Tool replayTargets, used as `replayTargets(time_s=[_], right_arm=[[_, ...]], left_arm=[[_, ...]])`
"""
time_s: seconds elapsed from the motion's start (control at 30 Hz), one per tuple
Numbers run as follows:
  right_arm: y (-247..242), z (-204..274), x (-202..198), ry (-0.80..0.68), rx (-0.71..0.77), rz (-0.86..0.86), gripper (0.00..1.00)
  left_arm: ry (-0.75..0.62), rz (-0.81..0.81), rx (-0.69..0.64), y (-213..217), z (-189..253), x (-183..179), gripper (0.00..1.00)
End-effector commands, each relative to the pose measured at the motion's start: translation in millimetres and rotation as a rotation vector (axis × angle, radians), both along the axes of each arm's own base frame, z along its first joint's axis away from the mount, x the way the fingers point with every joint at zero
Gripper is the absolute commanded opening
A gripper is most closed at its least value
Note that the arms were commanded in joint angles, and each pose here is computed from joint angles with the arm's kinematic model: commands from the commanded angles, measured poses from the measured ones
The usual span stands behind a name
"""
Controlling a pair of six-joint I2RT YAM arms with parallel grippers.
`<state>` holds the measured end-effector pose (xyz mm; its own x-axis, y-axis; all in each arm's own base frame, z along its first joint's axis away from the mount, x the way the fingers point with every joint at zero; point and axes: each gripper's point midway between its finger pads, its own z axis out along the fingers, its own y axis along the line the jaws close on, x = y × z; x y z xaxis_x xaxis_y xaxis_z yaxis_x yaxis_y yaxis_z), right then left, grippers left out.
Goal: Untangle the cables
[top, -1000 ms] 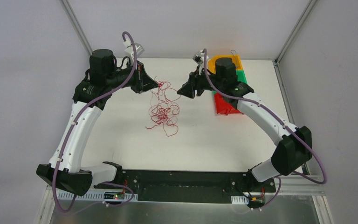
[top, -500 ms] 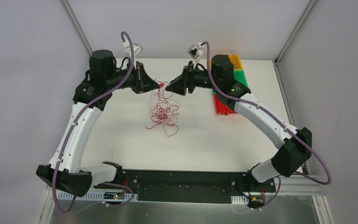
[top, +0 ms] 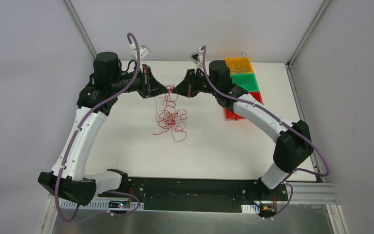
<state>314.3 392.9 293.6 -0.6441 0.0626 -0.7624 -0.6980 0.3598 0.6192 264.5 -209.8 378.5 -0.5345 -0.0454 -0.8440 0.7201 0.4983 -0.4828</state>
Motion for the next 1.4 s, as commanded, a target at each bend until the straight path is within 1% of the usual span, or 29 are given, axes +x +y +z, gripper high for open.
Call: replayTargets(time_s=[0.0,0.07,0.17,0.2,0.3,0.37,0.5,0.57,0.6,0.67,0.8,0.9,1.03,1.1,1.2,1.23,1.27,1.3,1.33,1.37], right_arm=[[-4,4,-2,-0.031,0.013,-0.003,0.00],[-8,-19,2,-0.026,-0.066,-0.019,0.00],[-18,-69,12,-0.026,-0.207,-0.043,0.00],[-22,-91,14,-0.013,-0.250,-0.047,0.00],[-33,-133,16,0.001,-0.348,-0.045,0.00],[-36,-152,16,-0.012,-0.394,-0.026,0.00],[-46,-196,9,0.030,-0.505,0.007,0.00],[-52,-214,6,0.040,-0.543,0.025,0.00],[-54,-221,3,0.045,-0.556,0.035,0.00],[-57,-230,-2,0.053,-0.575,0.052,0.00],[-65,-248,-15,0.094,-0.616,0.085,0.00],[-70,-265,-28,0.129,-0.655,0.113,0.00],[-76,-280,-47,0.130,-0.703,0.168,0.00],[-79,-285,-57,0.104,-0.728,0.209,0.00],[-77,-277,-67,0.096,-0.713,0.245,0.00],[-73,-266,-69,0.091,-0.694,0.260,0.02],[-70,-254,-69,0.088,-0.676,0.267,0.16],[-65,-234,-67,0.067,-0.646,0.272,0.33],[-60,-215,-65,0.037,-0.621,0.278,0.47],[-56,-194,-63,0.007,-0.591,0.280,0.58]], left_arm=[[-0.088,-0.007,-0.042,3,28,-9,0.00],[-0.106,-0.013,-0.054,3,37,-10,0.00],[-0.161,-0.029,-0.092,0,68,-9,0.00],[-0.196,-0.036,-0.103,-1,83,-11,0.00],[-0.339,-0.027,-0.113,4,129,-13,0.00],[-0.416,0.017,-0.120,12,157,-9,0.00],[-0.567,0.134,-0.122,30,205,-5,0.00],[-0.644,0.250,-0.112,45,226,2,0.00],[-0.674,0.335,-0.103,56,235,10,0.00],[-0.733,0.436,-0.077,72,249,15,0.00],[-0.791,0.659,-0.028,108,264,27,0.00],[-0.843,0.790,0.010,132,279,31,0.00],[-0.915,0.971,0.055,164,302,34,0.00],[-0.939,1.025,0.068,174,310,32,0.00],[-0.934,0.968,0.067,164,304,31,0.00],[-0.924,0.905,0.060,154,297,31,0.00],[-0.902,0.850,0.055,144,286,31,0.00],[-0.858,0.798,0.046,134,270,35,0.00],[-0.831,0.768,0.041,129,260,34,0.00],[-0.777,0.742,0.016,123,248,34,0.00]])
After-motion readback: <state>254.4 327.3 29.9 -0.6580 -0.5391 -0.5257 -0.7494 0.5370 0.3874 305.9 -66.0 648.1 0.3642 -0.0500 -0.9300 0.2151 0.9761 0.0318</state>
